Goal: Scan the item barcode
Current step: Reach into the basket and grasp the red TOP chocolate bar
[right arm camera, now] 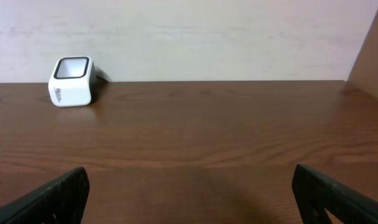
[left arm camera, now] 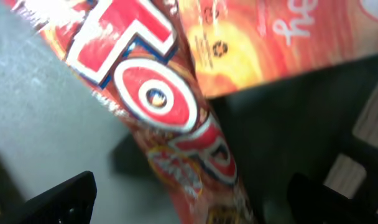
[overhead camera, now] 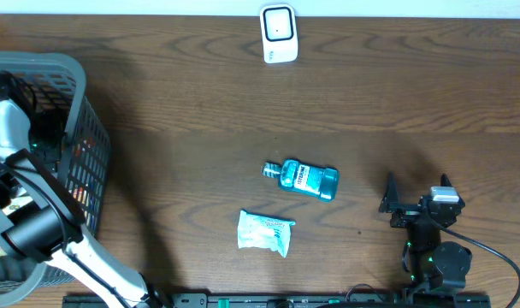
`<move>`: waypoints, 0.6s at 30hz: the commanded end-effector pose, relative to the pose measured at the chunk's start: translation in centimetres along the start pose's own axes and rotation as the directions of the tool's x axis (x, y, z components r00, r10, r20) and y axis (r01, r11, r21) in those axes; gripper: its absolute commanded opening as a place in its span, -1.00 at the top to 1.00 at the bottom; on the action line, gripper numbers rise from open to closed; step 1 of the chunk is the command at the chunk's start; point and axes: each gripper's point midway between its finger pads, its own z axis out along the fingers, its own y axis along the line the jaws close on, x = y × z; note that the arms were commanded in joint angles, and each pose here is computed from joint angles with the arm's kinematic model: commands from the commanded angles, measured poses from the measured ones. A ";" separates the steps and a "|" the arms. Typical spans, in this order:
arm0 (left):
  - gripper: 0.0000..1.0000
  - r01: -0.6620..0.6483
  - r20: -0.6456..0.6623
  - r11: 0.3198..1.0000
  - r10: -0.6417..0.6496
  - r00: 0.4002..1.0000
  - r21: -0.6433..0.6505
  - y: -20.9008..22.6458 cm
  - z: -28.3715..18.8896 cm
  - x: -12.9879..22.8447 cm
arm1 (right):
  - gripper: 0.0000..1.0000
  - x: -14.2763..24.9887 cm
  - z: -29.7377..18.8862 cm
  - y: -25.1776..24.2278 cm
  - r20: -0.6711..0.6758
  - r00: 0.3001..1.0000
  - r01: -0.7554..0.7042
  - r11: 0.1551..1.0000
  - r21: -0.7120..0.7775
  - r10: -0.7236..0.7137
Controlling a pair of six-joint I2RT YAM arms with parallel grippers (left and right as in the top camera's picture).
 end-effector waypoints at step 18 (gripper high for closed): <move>0.86 -0.117 -0.061 0.979 0.108 0.992 -0.166 3.5 4.3 0.7 | -0.99 0.1 0.0 0.1 -0.003 1.000 0.014 1.000 -0.006 -0.014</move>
